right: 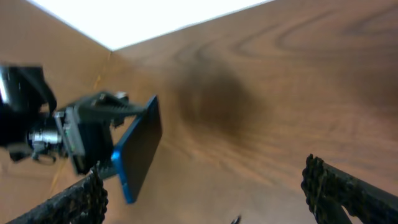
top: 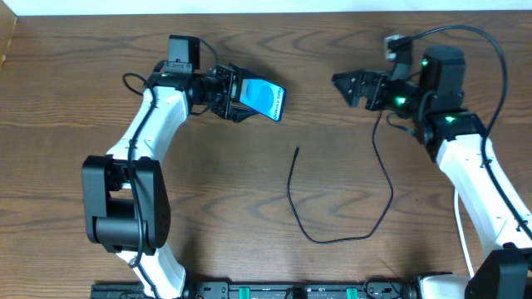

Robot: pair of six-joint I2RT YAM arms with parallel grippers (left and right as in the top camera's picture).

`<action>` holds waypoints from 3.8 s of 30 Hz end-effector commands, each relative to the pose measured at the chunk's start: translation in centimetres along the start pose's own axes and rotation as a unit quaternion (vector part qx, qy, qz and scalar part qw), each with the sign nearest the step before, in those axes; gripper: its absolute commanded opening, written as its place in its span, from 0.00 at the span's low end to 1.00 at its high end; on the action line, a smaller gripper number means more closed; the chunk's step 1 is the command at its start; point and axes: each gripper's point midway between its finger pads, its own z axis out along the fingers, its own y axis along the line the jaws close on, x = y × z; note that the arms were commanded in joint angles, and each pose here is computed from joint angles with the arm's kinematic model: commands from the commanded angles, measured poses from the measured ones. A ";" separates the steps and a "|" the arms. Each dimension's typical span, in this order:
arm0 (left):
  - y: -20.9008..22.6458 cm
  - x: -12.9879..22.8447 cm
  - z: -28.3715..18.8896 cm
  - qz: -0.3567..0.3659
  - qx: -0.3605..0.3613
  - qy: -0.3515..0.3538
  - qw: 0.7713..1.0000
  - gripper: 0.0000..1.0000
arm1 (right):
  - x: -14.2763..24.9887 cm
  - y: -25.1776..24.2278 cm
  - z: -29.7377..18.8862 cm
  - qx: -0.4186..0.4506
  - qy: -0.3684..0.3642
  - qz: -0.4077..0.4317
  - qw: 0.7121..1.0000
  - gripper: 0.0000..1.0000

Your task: Plug charger to phone and switch on socket

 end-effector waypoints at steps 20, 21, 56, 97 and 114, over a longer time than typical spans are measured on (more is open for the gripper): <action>-0.1 3.0 2.9 -0.034 -0.028 -0.044 0.998 0.07 | 8.1 3.4 4.7 -0.041 0.142 -0.025 0.989 0.99; -0.1 3.2 3.1 -0.039 -0.029 -0.042 0.998 0.07 | 8.2 3.2 4.8 -0.039 0.143 -0.024 0.989 0.99; 0.8 8.5 6.6 -0.060 -0.055 -0.005 0.997 0.07 | 8.7 0.4 5.5 0.030 0.144 -0.012 0.989 0.68; -4.1 10.0 4.9 0.052 0.038 0.086 0.994 1.00 | 1.6 -10.5 -0.8 0.120 0.004 0.295 0.948 0.01; -12.0 7.1 3.8 0.146 0.191 -0.066 0.968 1.00 | -4.3 -1.4 1.5 -0.086 -0.021 0.545 0.834 0.01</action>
